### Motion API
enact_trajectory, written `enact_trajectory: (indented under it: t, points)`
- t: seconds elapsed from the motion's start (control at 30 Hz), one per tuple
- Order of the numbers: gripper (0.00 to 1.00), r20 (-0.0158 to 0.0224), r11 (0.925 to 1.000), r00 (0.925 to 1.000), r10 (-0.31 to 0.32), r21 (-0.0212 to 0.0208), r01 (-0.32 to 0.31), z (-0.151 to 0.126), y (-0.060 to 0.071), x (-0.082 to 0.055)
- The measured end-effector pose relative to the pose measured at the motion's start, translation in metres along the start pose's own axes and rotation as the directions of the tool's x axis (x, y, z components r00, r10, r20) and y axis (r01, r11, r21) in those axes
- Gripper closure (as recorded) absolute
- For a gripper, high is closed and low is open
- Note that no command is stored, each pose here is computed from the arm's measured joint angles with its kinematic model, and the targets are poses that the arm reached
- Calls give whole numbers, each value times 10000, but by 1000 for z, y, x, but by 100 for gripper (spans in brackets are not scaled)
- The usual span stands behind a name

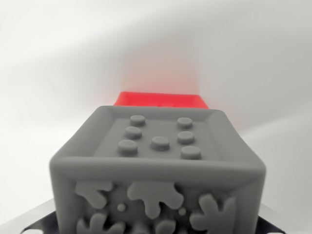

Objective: Destack cube

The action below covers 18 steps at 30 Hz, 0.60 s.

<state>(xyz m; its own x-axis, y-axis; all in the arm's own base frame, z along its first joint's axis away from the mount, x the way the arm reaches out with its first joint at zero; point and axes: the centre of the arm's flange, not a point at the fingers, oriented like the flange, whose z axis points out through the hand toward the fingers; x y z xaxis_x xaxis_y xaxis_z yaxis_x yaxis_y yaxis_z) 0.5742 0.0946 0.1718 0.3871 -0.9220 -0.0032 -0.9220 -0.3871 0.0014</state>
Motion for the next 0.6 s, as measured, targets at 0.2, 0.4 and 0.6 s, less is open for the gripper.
enact_trajectory:
  t: [0.2, 0.4, 0.6]
  points:
    - [100, -7, 10000, 10000, -1, 13, 1, -7, 0, 0]
    - [100, -14, 10000, 10000, -1, 18, 1, -15, -1, 0]
    - [100, -17, 10000, 10000, -2, 3, 2, -24, -1, 0]
